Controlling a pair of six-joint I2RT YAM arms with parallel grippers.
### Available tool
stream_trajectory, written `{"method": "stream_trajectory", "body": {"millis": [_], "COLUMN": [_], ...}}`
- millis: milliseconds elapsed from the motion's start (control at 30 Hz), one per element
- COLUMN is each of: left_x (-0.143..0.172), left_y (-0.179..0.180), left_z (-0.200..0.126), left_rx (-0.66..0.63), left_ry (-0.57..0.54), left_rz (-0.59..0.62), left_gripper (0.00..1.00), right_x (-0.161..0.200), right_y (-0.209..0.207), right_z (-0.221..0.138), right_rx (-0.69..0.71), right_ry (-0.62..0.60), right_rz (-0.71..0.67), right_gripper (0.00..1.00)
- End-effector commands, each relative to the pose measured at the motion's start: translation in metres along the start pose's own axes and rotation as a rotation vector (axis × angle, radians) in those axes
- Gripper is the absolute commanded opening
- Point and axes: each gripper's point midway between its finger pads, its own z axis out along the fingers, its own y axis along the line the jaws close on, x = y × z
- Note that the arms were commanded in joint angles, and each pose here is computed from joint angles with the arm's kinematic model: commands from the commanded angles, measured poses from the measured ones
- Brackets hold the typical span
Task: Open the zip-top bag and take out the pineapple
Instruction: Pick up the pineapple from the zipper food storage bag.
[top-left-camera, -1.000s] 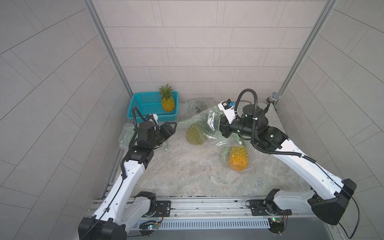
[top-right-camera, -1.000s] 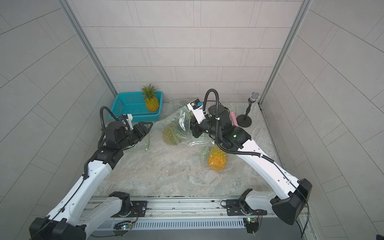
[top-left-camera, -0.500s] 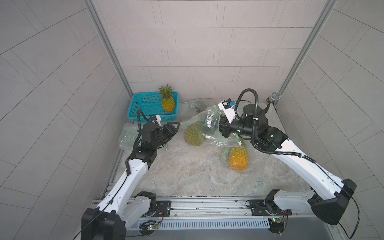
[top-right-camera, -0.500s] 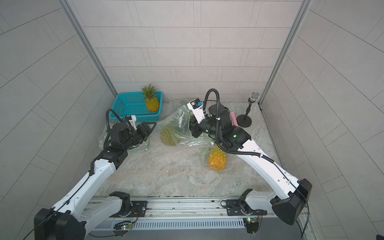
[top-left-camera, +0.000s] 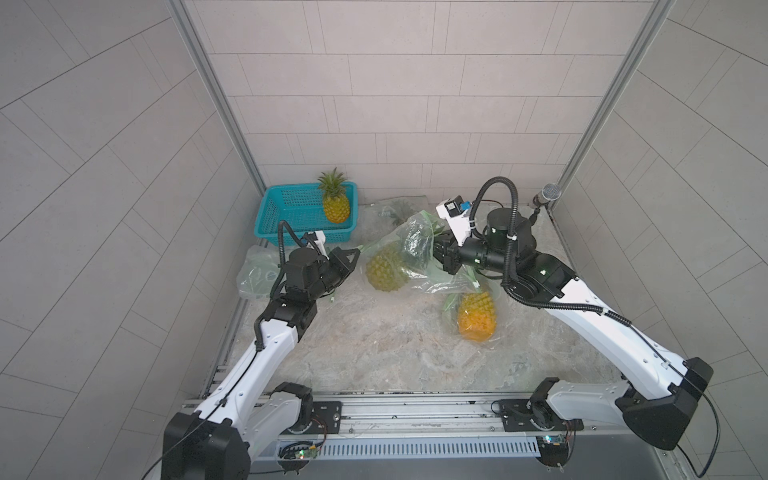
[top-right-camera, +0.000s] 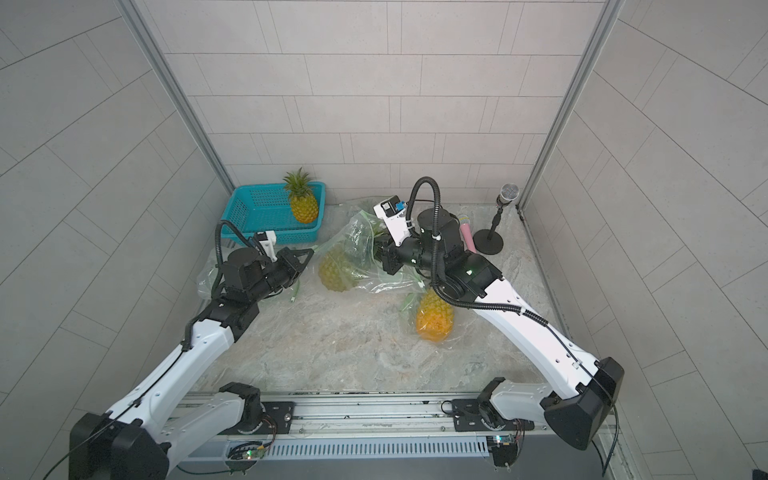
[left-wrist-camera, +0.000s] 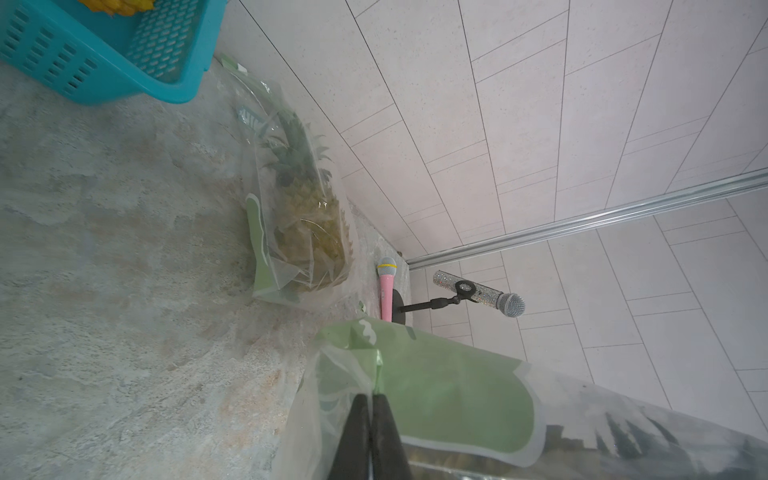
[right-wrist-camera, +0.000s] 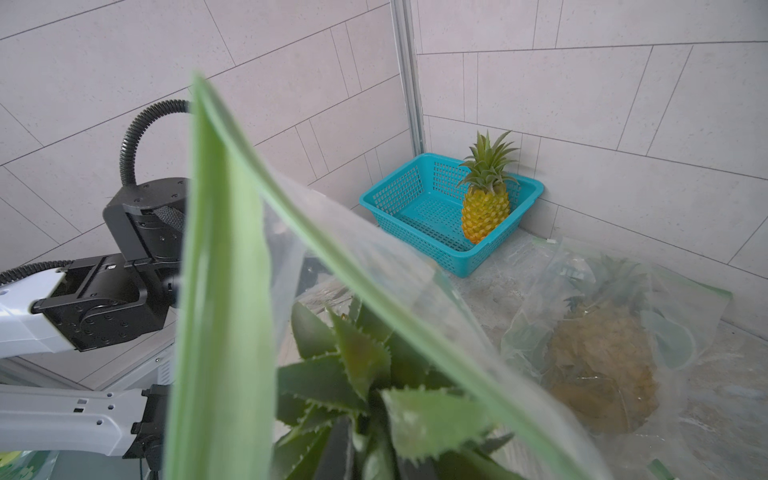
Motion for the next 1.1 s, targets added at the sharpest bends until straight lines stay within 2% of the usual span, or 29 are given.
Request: {"method": "stream_trajectory", "body": {"millis": [0,300,433,1067], "left_x": [0.0,-0.009,-0.016,-0.011], "left_y": [0.011,0.044,0.047,0.061], "left_z": [-0.006,-0.019,-0.028,-0.034], "left_rx": [-0.055,-0.181,-0.21,-0.279], "left_ry": [-0.026,-0.137,-0.181,-0.148], "left_rz": [0.044,0.046,0.069,0.171], "left_gripper": [0.0,0.0,0.0,0.0], "right_x": [-0.059,-0.062,-0.064,-0.078], "right_y": [0.022,0.022,0.02,0.026], "right_z": [-0.031,-0.043,-0.049,-0.076], "right_rx": [-0.047,-0.032,-0.026,-0.044], "right_ry": [-0.226,-0.259,-0.272,-0.362], "right_rz": [-0.063,-0.077,-0.076,-0.064], "right_gripper": [0.0,0.0,0.0,0.0]}}
